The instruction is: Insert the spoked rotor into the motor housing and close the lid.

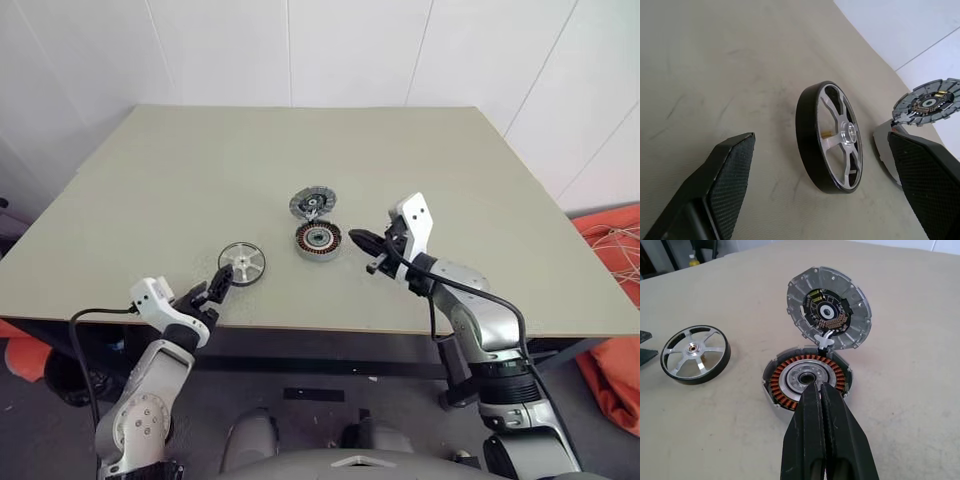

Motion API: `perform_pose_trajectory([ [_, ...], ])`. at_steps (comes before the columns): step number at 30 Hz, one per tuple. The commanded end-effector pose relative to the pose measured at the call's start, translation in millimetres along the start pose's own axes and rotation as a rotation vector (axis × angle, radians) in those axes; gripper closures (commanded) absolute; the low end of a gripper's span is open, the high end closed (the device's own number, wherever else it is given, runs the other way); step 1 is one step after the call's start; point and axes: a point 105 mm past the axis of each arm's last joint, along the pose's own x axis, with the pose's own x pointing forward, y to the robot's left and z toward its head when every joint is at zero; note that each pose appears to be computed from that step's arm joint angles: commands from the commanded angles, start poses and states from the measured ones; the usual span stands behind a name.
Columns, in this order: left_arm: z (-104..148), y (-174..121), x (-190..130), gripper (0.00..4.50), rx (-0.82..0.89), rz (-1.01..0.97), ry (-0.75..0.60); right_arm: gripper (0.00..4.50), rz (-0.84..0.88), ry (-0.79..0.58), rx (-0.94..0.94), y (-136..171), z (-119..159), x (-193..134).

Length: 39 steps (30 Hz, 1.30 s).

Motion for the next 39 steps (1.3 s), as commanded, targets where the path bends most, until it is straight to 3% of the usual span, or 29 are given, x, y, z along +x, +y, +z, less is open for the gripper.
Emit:
perform_pose_trajectory([
  [1, 5, 0, 0, 0.0, -0.016, 0.0, -0.008, 4.46, 0.033, -0.082, -0.022, 7, 23, -3],
  [14, 1, -2, 8, 0.0, -0.11, -0.058, 0.063, 4.46, 0.147, -0.09, 0.004, 30, 26, -7],
  [26, -1, -37, 13, 0.0, -0.058, -0.251, 0.118, 4.46, 0.142, -0.079, 0.012, 30, 22, -6],
  [35, 1, -22, 18, 0.0, -0.058, -0.17, 0.115, 4.46, 0.135, -0.081, 0.015, 30, 20, -5],
  [39, 2, -9, 25, 0.0, -0.141, -0.082, 0.094, 4.46, 0.13, -0.081, 0.016, 29, 19, -4],
])
